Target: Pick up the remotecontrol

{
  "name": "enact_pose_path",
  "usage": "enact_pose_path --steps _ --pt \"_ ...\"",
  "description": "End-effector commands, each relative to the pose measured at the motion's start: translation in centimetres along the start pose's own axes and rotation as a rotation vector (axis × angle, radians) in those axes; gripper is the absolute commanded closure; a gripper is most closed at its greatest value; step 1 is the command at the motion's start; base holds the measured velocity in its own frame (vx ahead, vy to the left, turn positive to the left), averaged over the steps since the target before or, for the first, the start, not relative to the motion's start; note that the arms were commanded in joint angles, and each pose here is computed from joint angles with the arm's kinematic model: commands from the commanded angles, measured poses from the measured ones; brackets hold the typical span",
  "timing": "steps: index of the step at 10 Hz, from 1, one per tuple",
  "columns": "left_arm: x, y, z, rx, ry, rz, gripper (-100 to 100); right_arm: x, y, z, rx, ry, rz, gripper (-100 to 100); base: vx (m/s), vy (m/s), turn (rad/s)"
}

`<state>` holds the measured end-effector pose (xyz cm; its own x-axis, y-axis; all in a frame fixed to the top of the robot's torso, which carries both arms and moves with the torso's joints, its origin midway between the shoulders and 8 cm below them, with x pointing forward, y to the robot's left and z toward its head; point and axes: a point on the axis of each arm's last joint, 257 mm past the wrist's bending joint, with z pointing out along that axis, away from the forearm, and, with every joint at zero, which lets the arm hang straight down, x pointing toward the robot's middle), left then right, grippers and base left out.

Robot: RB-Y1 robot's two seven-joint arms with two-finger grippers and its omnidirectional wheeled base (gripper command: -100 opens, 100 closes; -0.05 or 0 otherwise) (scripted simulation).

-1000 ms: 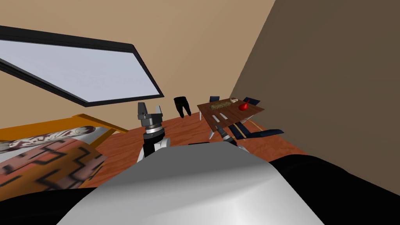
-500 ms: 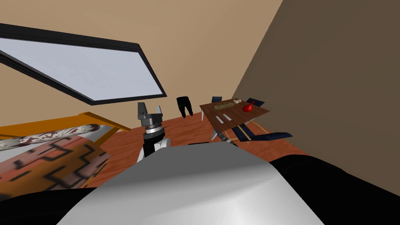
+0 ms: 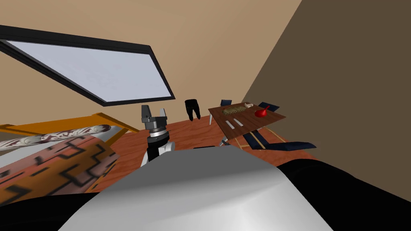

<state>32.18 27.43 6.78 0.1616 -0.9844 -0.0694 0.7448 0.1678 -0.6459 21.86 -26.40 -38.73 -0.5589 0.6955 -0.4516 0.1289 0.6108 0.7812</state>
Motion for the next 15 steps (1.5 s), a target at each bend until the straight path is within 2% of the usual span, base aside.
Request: enact_pose_path --steps 1,2,4,5,6,7,8,9,10,11,13,15 --pt "0.0 0.0 0.0 0.0 0.0 0.0 0 3.1 -3.8 -2.3 0.098 0.089 -0.012 -100 0.135 0.118 0.179" --pt "0.0 0.0 0.0 0.0 0.0 0.0 0 2.9 -4.1 -2.6 0.104 0.1 -0.028 -100 0.128 0.095 0.053" --pt "0.0 0.0 0.0 0.0 0.0 0.0 0 6.3 -9.6 -7.1 0.233 0.222 -0.054 -100 0.145 0.097 0.171" --pt "0.0 0.0 0.0 0.0 0.0 0.0 0 6.2 -9.9 -7.3 0.24 0.227 -0.06 -100 0.134 0.069 0.075" --pt "0.0 0.0 0.0 0.0 0.0 0.0 0 7.4 -12.3 -9.8 0.299 0.287 -0.075 -100 0.114 0.053 0.125" --pt "0.0 0.0 0.0 0.0 0.0 0.0 0 7.5 -12.7 -10.0 0.307 0.289 -0.076 -100 0.086 0.029 0.08" --pt "0.0 0.0 0.0 0.0 0.0 0.0 0 8.5 -14.6 -12.5 0.358 0.346 -0.091 -100 0.114 0.023 0.151" --pt "0.0 0.0 0.0 0.0 0.0 0.0 0 8.4 -15.3 -13.0 0.375 0.349 -0.092 -100 0.096 0.019 0.081" --pt "0.0 0.0 0.0 0.0 0.0 0.0 0 9.1 -17.6 -16.0 0.438 0.405 -0.108 -100 0.112 0.032 0.159" --pt "0.0 0.0 0.0 0.0 0.0 0.0 0 9.1 -17.8 -16.1 0.442 0.406 -0.109 -100 0.1 0.015 0.083" --pt "0.0 0.0 0.0 0.0 0.0 0.0 0 9.5 -21.4 -21.8 0.552 0.504 -0.14 -100 0.144 -0.005 0.222" --pt "0.0 0.0 0.0 0.0 0.0 0.0 0 9.4 -22.0 -22.4 0.571 0.507 -0.143 -100 0.1 -0.019 0.035"
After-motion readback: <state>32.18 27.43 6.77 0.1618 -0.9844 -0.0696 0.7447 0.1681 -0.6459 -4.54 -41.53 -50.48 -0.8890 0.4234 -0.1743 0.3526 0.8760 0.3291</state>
